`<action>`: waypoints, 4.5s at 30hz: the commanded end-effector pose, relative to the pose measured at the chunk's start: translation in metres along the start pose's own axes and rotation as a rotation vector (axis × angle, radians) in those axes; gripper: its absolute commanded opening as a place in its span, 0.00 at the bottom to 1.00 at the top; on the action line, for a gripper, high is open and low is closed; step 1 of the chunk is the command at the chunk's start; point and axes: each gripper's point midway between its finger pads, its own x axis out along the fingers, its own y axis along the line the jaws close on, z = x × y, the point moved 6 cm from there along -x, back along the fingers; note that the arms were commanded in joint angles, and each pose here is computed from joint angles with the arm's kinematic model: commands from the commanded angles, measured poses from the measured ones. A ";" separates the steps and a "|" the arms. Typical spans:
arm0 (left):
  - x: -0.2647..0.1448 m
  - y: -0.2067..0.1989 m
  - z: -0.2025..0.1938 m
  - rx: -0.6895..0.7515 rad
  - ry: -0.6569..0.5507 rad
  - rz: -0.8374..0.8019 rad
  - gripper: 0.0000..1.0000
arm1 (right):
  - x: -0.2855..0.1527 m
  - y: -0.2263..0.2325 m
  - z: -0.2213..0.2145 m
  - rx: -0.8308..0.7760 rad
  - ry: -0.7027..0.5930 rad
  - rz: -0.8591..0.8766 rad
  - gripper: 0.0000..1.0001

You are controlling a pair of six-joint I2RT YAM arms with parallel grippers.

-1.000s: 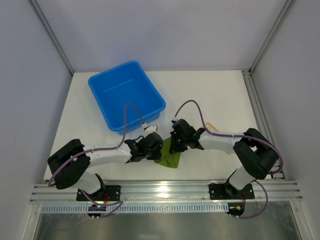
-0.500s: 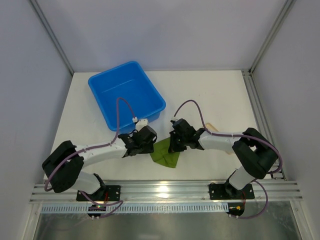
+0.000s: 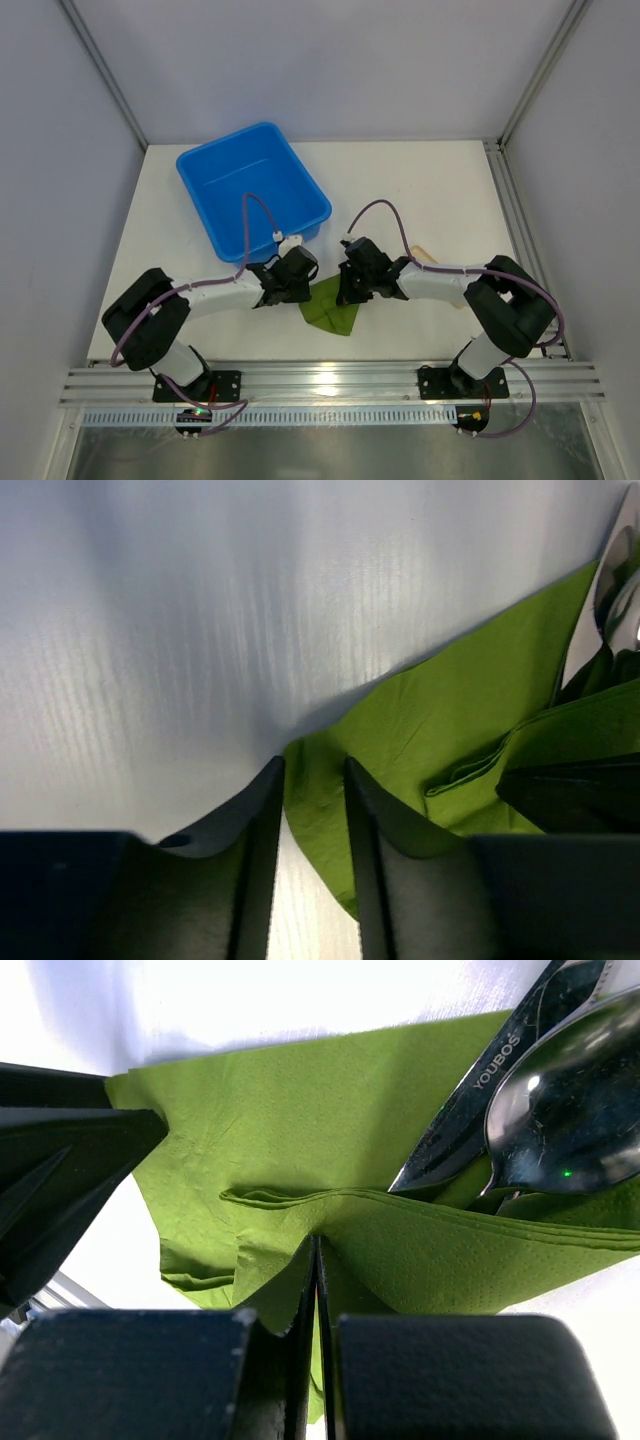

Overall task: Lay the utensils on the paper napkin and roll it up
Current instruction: Roll the napkin at the center of the board.

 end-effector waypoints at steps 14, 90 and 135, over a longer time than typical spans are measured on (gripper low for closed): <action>-0.019 -0.021 0.005 -0.037 0.029 -0.181 0.00 | 0.007 -0.019 -0.014 -0.015 0.044 -0.077 0.04; -0.037 -0.128 -0.012 -0.164 0.062 -0.477 0.00 | -0.034 -0.026 -0.065 0.124 -0.048 0.048 0.04; -0.016 -0.154 -0.014 -0.103 0.092 -0.470 0.00 | -0.071 -0.034 -0.087 0.194 -0.123 0.044 0.04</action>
